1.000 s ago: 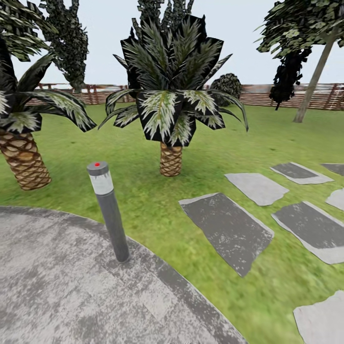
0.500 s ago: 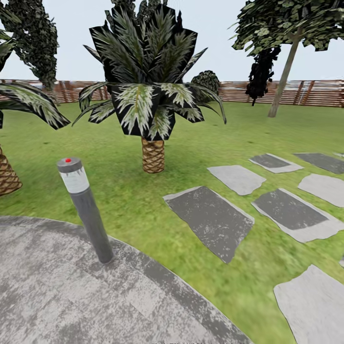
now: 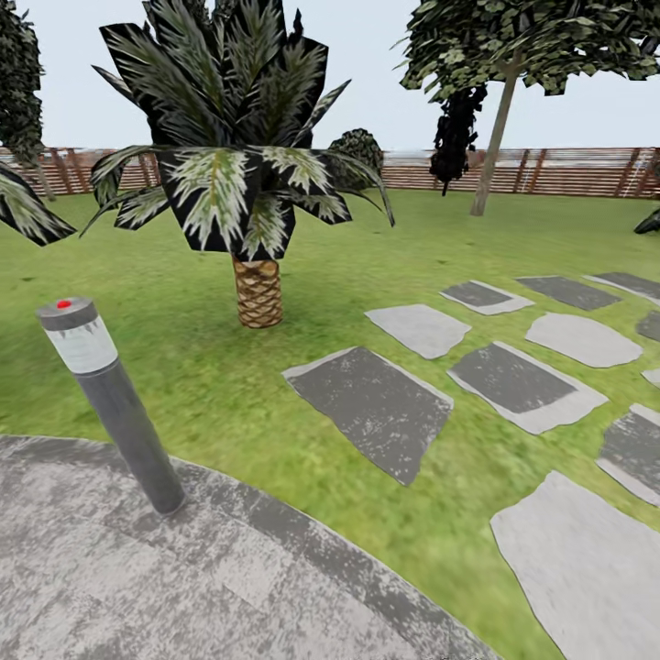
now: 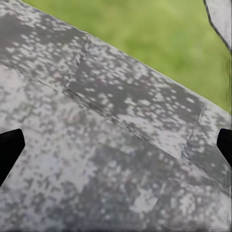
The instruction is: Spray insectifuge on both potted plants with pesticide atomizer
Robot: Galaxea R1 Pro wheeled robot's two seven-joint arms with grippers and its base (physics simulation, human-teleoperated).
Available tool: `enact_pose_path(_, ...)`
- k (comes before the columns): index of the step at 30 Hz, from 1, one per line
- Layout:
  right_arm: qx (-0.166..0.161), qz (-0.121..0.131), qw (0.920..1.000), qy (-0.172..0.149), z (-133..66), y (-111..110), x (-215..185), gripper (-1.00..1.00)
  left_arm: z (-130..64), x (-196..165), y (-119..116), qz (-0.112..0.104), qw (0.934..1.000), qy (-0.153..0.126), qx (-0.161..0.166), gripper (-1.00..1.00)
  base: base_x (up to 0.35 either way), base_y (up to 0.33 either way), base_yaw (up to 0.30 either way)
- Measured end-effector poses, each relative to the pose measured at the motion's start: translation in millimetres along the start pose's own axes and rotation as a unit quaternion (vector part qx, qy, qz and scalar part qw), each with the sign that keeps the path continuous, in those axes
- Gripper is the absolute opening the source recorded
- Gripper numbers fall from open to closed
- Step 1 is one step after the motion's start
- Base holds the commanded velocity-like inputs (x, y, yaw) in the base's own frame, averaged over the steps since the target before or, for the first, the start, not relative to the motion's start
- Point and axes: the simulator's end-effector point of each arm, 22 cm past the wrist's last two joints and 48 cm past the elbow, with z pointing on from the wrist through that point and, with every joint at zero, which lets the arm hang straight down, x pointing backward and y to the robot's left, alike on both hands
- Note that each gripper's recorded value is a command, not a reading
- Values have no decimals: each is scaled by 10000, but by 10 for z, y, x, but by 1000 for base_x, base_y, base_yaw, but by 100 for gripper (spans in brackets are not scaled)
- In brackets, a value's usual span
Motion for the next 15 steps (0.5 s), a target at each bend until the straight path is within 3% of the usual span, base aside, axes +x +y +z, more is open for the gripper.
enact_pose_path(15, 5, -13, 10000, 70, 0, -4, 57, 100, 1, 61, 0, 8, 10000, 70, 0, 100, 0, 0, -255)
